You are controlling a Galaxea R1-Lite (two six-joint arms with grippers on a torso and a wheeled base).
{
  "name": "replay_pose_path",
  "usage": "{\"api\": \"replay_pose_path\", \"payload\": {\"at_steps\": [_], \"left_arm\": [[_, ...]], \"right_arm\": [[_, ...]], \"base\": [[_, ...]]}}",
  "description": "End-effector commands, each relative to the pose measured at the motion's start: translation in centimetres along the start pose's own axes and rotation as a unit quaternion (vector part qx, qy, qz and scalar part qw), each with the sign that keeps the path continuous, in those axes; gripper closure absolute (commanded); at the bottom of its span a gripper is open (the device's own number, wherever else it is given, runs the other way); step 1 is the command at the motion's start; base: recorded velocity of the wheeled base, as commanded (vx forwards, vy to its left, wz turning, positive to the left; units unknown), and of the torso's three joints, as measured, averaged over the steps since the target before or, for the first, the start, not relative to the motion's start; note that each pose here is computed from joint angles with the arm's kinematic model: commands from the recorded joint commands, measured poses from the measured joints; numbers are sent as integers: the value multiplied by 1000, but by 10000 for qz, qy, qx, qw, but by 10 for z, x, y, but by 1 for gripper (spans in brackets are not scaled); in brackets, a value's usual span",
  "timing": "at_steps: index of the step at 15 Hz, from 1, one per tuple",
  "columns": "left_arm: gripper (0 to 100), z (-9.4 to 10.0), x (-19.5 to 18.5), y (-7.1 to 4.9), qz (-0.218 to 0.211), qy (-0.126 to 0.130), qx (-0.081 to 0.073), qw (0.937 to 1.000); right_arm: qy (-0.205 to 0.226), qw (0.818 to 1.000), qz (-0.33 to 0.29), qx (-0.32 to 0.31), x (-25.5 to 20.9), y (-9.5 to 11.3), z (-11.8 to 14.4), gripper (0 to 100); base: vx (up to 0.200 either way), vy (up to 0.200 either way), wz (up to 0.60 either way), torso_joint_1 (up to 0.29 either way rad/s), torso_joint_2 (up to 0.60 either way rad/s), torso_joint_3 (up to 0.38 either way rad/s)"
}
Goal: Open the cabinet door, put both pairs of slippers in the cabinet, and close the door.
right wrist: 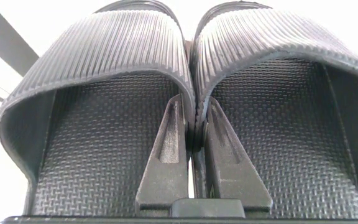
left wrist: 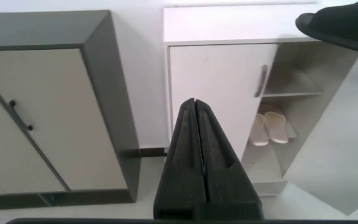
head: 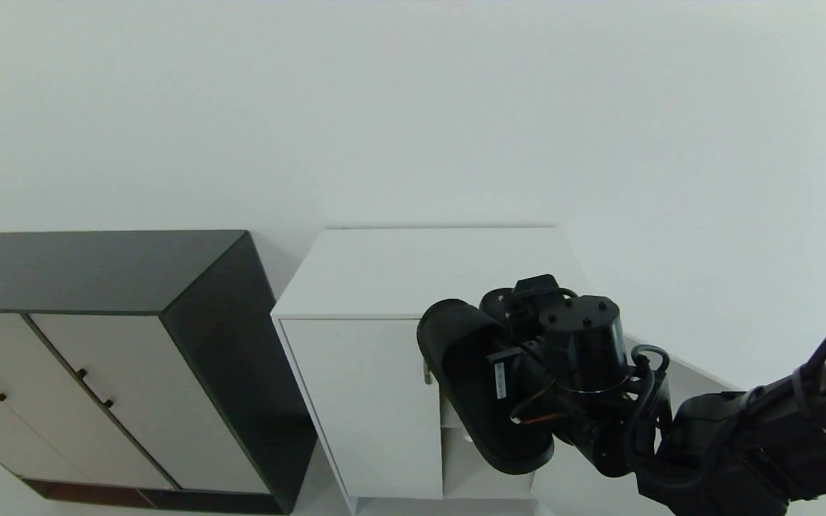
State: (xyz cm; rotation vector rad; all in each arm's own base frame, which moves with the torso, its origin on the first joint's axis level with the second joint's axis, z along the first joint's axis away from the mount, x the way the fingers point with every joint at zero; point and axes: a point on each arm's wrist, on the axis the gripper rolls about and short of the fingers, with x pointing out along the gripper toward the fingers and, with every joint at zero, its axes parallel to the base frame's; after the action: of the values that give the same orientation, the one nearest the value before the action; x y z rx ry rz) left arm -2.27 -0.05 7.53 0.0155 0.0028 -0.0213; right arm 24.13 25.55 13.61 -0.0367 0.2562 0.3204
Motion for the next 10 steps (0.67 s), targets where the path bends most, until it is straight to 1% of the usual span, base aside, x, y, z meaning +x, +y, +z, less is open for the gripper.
{"api": "replay_pose_path", "payload": {"at_steps": [1,7,10], "left_arm": [[100,0,0,0,-1,0,-1,10000],[100,0,0,0,-1,0,-1,10000],[100,0,0,0,14,1,-1,10000]], "right_arm": [[31,10000,-18,-45,0,-1,-2,100],[-28,10000,-9,-10,0,-2,-3,100],[-72,9998,20,-161,-2,-3,-5,100]], "base": [[0,0,0,0,0,0],[0,0,0,0,0,0],[0,0,0,0,0,0]]}}
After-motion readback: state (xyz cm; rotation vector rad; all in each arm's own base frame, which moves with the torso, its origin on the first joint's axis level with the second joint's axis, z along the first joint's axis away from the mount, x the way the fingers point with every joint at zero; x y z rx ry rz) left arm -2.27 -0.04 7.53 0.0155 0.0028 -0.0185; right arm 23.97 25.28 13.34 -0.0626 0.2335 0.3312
